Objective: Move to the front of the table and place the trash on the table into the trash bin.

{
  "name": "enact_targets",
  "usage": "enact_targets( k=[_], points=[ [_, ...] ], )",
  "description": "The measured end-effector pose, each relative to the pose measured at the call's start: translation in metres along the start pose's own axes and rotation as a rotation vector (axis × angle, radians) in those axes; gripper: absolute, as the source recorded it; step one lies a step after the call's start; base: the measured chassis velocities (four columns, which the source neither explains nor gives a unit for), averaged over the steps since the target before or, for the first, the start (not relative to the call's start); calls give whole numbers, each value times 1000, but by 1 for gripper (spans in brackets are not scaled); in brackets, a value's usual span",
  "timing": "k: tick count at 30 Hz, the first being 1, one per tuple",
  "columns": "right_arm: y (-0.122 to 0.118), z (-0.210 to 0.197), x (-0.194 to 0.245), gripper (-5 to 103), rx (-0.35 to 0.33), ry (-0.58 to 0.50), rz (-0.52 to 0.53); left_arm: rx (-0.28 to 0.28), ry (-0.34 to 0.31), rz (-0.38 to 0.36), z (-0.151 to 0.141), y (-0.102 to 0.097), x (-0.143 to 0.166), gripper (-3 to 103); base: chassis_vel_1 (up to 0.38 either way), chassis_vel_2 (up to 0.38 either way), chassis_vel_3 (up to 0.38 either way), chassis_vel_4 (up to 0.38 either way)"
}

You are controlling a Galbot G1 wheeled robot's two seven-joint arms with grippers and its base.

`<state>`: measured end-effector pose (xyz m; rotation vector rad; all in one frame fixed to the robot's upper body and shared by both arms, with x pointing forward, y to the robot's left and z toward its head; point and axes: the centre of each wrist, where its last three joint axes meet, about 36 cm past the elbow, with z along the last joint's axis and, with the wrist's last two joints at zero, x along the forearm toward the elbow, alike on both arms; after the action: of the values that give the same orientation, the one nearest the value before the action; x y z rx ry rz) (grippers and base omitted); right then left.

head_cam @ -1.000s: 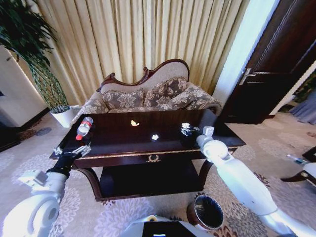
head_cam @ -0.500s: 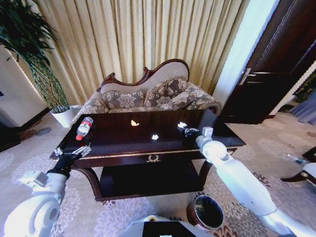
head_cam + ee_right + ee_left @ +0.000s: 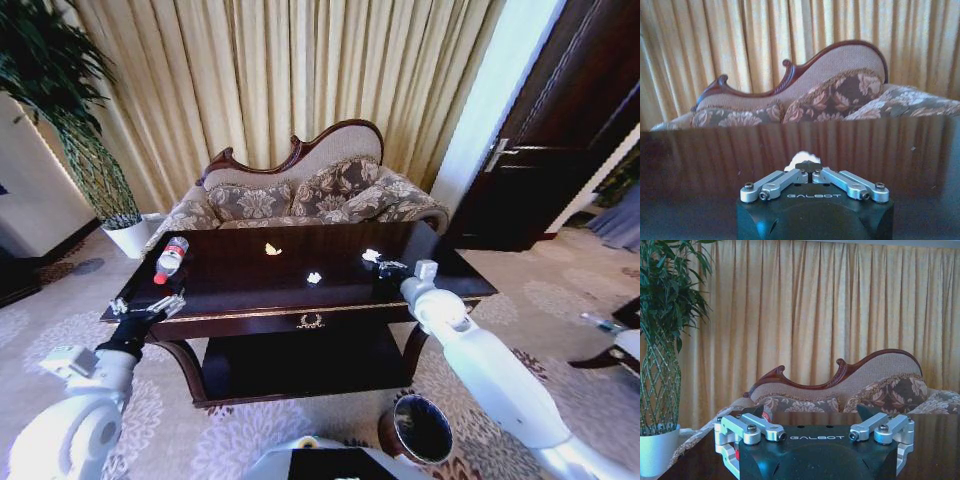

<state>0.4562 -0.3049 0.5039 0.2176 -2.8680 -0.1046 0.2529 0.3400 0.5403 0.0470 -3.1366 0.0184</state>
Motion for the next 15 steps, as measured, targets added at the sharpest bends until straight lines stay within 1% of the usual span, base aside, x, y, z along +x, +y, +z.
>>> enact_targets(
  k=[2,5,10,15],
  points=[
    [-6,-10,14,0,-13,-35,11,1,-1,1,0,0,0,100,0,0,0,0],
    [-12,-16,23,0,-16,-55,23,3,-1,6,1,-1,0,100,0,0,0,0],
    [-19,-17,30,0,-16,-60,30,5,-4,13,0,-3,-1,100,0,0,0,0],
    [-20,-14,28,-1,-2,-48,32,4,-4,15,0,-4,0,100,0,0,0,0]
  ],
)
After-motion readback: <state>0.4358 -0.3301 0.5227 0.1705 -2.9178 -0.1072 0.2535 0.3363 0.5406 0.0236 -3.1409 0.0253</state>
